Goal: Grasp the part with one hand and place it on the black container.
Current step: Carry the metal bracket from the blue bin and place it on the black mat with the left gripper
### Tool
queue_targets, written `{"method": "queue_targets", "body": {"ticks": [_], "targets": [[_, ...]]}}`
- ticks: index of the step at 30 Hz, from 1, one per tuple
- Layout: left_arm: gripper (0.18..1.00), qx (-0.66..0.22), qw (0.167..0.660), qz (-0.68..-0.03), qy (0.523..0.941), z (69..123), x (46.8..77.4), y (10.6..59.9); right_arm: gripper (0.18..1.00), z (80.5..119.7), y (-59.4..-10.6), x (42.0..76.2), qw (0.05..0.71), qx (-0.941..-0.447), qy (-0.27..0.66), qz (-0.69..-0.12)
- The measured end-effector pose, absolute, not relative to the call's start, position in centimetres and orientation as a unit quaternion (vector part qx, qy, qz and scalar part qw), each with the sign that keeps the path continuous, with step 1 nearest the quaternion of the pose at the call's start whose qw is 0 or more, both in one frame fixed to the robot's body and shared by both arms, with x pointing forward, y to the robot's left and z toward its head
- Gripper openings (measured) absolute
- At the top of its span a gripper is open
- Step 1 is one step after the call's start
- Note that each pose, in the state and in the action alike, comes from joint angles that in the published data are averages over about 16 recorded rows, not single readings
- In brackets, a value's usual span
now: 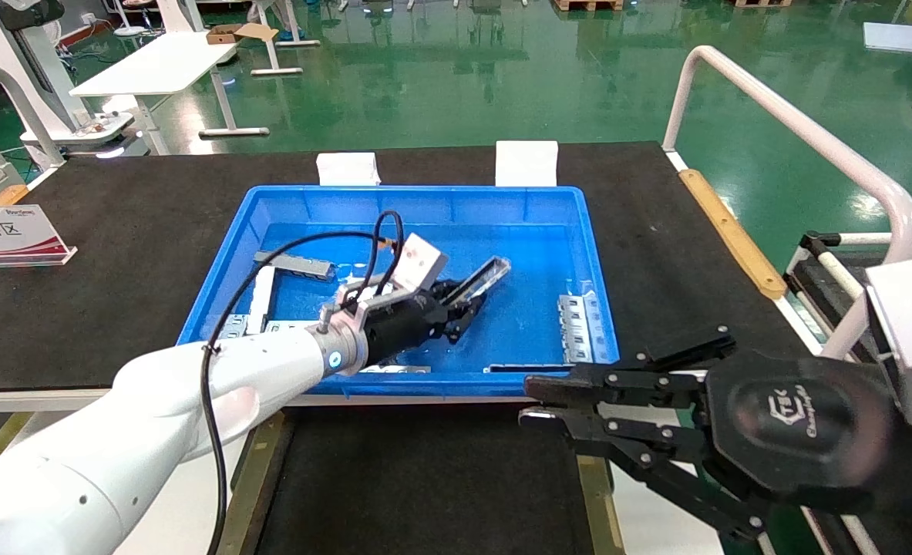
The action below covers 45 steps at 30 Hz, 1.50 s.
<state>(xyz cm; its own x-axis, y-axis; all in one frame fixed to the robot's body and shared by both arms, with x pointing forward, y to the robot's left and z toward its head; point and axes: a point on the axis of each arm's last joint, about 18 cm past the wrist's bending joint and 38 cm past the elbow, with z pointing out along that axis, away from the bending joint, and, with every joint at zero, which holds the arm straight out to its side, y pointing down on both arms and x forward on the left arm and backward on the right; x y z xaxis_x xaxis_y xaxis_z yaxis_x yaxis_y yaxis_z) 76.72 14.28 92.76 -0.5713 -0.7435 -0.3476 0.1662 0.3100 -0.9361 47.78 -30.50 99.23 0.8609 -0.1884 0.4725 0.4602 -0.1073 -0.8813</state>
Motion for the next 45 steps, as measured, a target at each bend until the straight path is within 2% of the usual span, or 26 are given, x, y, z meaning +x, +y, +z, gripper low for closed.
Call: {"method": "queue_targets", "body": {"ticks": [3, 11, 22, 29, 36, 41, 45], "targets": [[0.368, -0.197, 0.410, -0.564, 0.689, 94.0, 76.4, 14.4, 0.292, 99.2, -30.5, 47.8, 0.661, -0.702, -0.097, -0.245], [0.354, -0.132, 0.383, -0.619, 0.673, 97.6, 74.0, 15.6, 0.220, 99.2, -30.5, 47.8, 0.661, -0.702, -0.097, -0.245], [0.353, -0.004, 0.322, -0.683, 0.656, 98.7, 66.5, 20.6, 0.191, 99.2, -30.5, 47.8, 0.661, -0.702, -0.097, -0.245], [0.353, 0.038, 0.282, -0.687, 0.669, 95.2, 60.9, 23.6, 0.191, 99.2, -30.5, 47.8, 0.661, -0.702, -0.097, -0.245], [0.353, 0.020, 0.240, -0.669, 0.703, 89.1, 56.1, 25.0, 0.191, 99.2, -30.5, 47.8, 0.661, -0.702, -0.097, -0.245], [0.353, -0.027, 0.221, -0.651, 0.726, 84.4, 54.3, 25.3, 0.191, 99.2, -30.5, 47.8, 0.661, -0.702, -0.097, -0.245], [0.353, -0.084, 0.216, -0.641, 0.731, 80.9, 54.1, 25.2, 0.191, 99.2, -30.5, 47.8, 0.661, -0.702, -0.097, -0.245]]}}
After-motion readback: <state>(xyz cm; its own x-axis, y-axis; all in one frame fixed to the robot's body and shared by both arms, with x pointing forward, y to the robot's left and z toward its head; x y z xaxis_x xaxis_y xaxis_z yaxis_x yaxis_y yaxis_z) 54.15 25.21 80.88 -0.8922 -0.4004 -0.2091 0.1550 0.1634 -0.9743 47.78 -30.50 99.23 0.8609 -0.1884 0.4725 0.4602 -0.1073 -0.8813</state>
